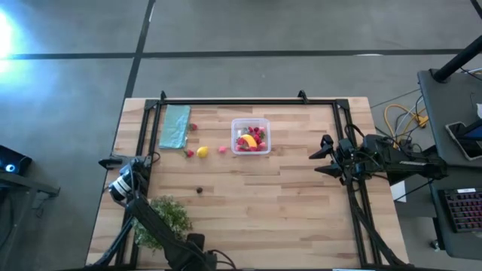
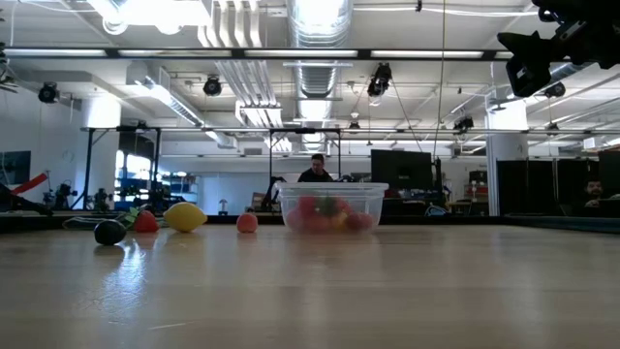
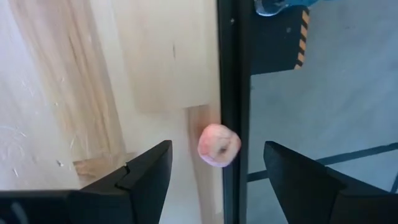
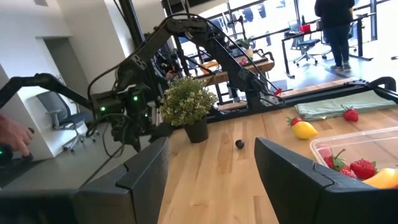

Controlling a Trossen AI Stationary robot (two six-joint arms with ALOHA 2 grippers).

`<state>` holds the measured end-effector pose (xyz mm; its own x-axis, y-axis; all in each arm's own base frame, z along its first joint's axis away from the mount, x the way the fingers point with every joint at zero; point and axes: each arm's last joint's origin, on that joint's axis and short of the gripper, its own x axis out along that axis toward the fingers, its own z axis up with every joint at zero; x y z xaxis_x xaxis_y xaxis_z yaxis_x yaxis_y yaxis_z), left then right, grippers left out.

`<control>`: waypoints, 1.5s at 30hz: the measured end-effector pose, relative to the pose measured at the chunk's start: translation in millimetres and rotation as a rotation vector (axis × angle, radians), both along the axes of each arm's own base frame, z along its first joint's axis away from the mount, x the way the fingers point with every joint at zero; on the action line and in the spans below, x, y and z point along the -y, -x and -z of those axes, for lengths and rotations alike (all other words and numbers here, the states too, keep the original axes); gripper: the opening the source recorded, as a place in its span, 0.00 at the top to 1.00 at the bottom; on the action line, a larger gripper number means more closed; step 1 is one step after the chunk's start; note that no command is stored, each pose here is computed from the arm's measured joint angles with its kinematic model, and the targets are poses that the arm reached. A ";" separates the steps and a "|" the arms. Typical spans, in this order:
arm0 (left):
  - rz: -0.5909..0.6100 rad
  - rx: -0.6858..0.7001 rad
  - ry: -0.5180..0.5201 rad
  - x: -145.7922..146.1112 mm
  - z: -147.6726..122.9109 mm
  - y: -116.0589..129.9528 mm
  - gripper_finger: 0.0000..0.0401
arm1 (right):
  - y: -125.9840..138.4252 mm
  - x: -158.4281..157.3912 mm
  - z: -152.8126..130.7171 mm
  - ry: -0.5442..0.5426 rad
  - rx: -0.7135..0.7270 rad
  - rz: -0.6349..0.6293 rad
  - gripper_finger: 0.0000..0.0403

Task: Pick and placing Produce into tupperware
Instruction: Put the pink peach into the transparent bin

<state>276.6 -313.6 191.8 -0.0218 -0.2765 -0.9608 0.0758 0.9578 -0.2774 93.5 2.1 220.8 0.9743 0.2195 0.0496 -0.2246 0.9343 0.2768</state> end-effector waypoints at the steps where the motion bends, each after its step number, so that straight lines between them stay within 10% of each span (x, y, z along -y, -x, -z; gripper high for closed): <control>1: 0.000 -0.001 -0.005 -0.4 2.0 0.7 0.40 | 0.0 0.0 0.0 0.000 0.000 0.000 0.43; 45: -0.084 -0.031 -0.072 5.6 27.3 25.0 0.56 | 0.0 0.0 -0.1 0.000 0.000 0.000 0.43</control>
